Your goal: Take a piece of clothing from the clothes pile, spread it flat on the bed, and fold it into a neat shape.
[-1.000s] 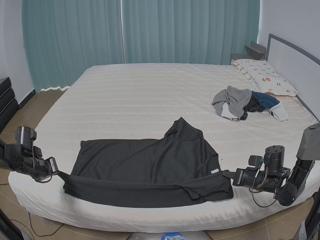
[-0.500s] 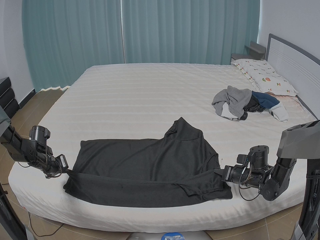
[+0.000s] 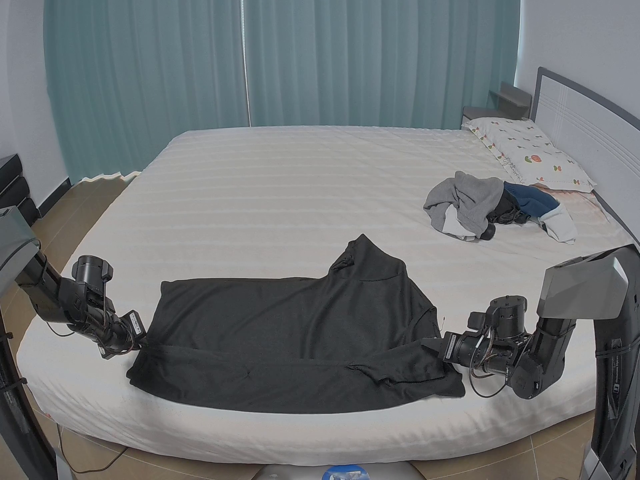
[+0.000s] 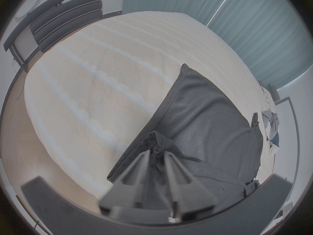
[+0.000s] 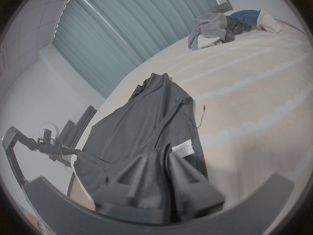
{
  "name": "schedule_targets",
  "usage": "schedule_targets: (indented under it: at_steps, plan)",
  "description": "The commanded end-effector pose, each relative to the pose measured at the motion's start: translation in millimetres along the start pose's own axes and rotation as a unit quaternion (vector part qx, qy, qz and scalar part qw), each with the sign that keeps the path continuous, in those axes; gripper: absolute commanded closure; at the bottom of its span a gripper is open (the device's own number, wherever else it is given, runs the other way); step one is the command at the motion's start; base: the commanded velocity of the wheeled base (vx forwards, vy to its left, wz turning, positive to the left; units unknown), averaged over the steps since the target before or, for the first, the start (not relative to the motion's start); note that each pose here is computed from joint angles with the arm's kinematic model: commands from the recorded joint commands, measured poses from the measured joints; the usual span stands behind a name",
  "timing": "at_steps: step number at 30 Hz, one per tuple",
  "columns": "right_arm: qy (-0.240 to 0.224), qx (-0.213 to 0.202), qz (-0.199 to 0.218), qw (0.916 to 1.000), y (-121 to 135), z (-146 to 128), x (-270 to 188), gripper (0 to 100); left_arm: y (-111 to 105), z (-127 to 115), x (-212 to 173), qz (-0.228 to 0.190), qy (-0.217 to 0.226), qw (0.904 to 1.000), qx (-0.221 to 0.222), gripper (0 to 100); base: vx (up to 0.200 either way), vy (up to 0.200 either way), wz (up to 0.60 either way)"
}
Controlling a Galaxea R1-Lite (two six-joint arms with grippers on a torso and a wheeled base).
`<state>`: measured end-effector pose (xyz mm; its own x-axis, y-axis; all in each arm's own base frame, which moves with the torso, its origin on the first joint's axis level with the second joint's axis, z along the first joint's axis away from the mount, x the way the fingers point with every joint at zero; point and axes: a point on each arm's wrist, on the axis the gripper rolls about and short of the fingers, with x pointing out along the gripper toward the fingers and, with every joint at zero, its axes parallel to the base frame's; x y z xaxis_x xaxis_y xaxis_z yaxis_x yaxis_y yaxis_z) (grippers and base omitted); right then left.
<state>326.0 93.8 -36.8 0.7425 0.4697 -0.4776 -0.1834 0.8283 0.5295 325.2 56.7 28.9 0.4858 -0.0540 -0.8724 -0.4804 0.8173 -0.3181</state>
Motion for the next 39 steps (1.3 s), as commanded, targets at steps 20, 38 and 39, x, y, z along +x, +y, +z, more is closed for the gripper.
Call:
schedule_targets:
  at_steps: [20,38,39]
  plan:
    - [-0.07,0.252,0.062,0.9631,-22.3,32.2,-16.6,0,15.3,8.4,-35.7,-0.097,-0.01,0.99,-0.101,0,0.0,0.0,0.0]
    - [-0.071,0.26,0.066,0.9606,-24.1,26.1,-18.9,0,19.3,9.8,-39.5,-0.115,-0.001,0.9835,-0.139,0,0.0,0.067,0.0]
    - [-0.072,0.263,0.067,0.9598,-24.0,26.3,-18.9,0,19.3,9.8,-39.5,-0.115,-0.001,0.9835,-0.139,0,0.0,0.2,0.0]
